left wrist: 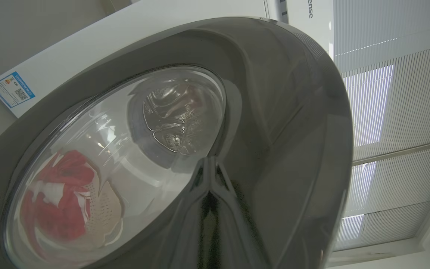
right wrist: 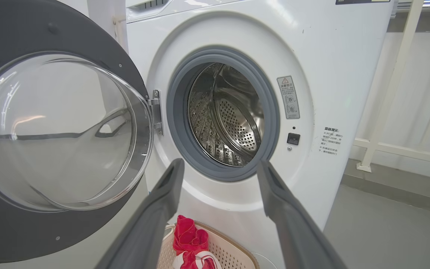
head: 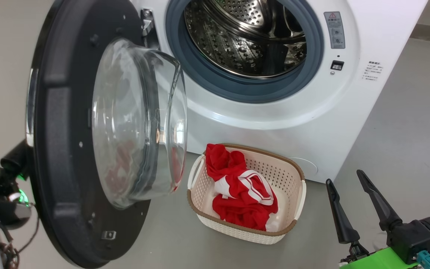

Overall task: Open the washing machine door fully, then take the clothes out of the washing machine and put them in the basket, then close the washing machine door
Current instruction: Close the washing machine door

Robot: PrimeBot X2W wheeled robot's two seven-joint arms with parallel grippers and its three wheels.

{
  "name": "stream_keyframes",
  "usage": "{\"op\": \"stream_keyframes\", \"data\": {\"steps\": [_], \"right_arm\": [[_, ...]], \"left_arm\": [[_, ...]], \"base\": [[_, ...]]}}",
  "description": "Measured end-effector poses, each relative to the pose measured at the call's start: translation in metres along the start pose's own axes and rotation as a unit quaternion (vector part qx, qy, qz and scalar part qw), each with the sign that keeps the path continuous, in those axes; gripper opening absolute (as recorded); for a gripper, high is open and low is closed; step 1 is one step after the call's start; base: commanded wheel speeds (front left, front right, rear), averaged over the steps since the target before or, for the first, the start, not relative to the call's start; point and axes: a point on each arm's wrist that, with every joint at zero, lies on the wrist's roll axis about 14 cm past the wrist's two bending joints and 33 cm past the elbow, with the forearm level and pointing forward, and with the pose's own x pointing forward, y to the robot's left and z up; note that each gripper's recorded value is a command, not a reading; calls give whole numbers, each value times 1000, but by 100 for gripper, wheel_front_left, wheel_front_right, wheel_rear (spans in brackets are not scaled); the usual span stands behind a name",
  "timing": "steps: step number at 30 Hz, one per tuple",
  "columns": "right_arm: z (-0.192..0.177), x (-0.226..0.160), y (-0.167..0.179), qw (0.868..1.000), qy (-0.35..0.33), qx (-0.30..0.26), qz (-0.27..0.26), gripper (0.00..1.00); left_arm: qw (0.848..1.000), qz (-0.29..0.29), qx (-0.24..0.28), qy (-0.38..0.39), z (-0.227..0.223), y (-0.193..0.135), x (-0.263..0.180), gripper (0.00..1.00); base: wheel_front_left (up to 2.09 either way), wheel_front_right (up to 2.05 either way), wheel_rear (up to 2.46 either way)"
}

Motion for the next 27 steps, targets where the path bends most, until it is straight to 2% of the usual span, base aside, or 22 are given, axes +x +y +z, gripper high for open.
{"op": "stream_keyframes", "data": {"steps": [27], "right_arm": [[10,-27,-37,998,-9,-3,-66,100]], "left_arm": [[989,-36,-51,134,-102,-5,42,0]], "base": [[0,0,0]]}}
